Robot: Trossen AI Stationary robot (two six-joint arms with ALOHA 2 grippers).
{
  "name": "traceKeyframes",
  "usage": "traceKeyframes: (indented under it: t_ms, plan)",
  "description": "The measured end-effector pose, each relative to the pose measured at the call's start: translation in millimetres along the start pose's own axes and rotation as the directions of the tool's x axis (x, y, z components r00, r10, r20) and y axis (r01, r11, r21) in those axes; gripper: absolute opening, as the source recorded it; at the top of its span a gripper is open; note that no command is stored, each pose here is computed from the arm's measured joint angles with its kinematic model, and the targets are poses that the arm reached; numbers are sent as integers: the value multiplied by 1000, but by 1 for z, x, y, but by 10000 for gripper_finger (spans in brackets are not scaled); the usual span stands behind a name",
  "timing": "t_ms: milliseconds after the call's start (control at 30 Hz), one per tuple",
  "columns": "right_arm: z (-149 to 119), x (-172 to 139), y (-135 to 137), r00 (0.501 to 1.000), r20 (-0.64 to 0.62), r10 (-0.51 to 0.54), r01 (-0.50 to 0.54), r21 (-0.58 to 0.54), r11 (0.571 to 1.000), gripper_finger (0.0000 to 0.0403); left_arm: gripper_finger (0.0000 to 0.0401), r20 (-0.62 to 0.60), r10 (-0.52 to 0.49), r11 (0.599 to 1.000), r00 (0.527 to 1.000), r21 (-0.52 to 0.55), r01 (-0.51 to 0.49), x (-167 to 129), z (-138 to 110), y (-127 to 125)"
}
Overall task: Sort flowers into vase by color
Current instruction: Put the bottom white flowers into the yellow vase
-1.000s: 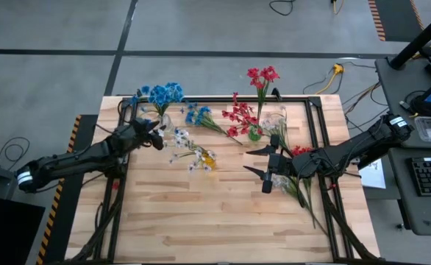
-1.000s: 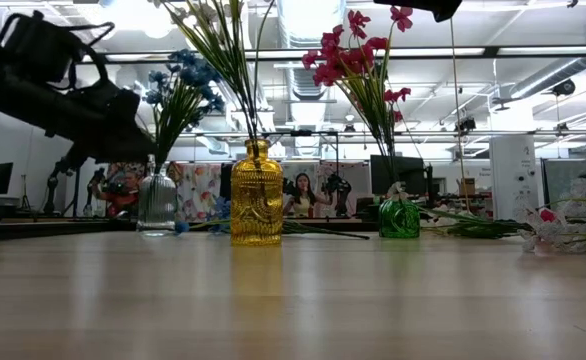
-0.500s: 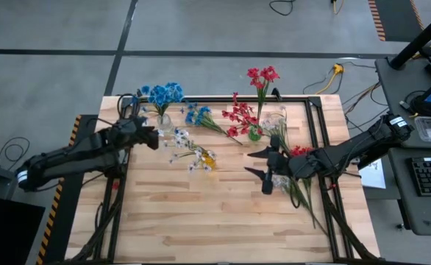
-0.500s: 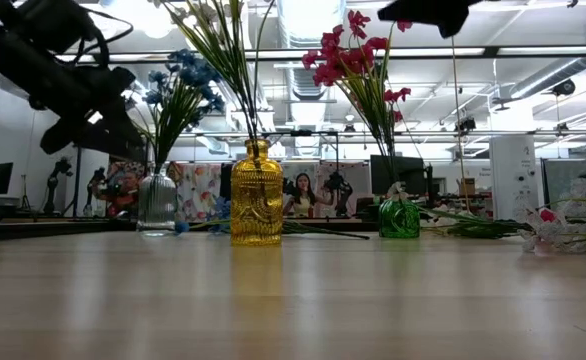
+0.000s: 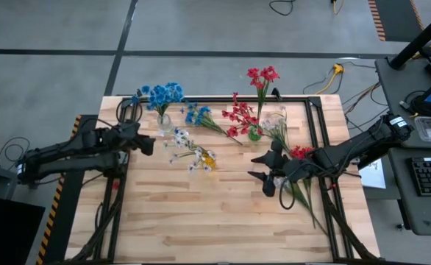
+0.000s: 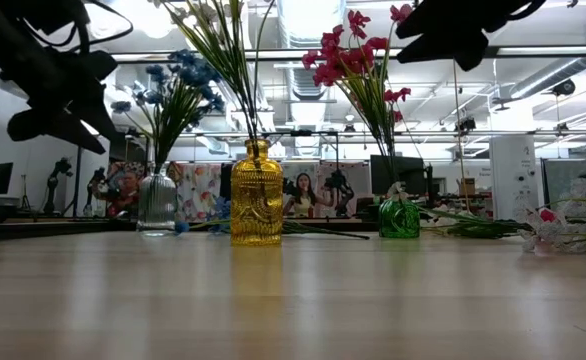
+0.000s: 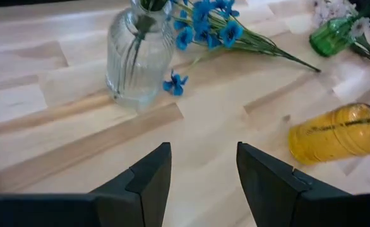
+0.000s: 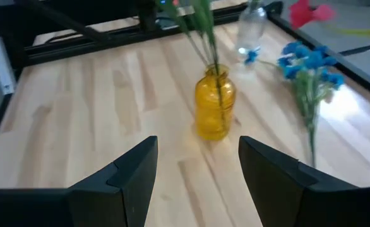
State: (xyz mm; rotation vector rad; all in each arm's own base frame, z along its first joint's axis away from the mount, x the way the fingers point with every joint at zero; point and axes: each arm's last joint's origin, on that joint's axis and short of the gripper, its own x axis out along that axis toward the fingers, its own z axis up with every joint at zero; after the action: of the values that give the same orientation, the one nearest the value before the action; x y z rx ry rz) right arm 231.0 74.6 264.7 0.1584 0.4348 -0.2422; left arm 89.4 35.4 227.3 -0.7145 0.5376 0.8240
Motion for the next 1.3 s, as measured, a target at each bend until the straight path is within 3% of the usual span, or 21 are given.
traceKeyframes:
  t_ms: [267, 467, 667, 800, 1033, 1167, 1300]
  plan:
    - [-2, 0, 3, 990, -62, 123, -119, 70, 990, 215, 166, -96, 29, 999, 995, -35, -32, -10, -4, 2]
    - [-18, -3, 2, 933, -271, 239, -170, 254, 952, 215, 166, -119, -60, 998, 991, -21, 58, -10, -8, -5]
    - [-41, -10, -9, 833, -528, 168, 68, 398, 915, 215, 166, -83, -219, 975, 972, 28, 222, -13, -8, -23]
    - [-51, -17, -16, 751, -648, 123, 217, 419, 882, 215, 166, -79, -235, 969, 969, 58, 240, -13, -14, -32]
    - [-56, -22, -15, 673, -716, 185, 265, 467, 844, 215, 166, -114, -222, 969, 968, 88, 233, -9, -30, -48]
    - [-61, -26, -18, 619, -770, 154, 354, 449, 820, 215, 166, -118, -257, 955, 959, 120, 271, -7, -38, -63]
    - [-72, -39, -26, 483, -874, 53, 527, 339, 780, 215, 166, -126, -294, 940, 948, 141, 310, -4, -46, -76]
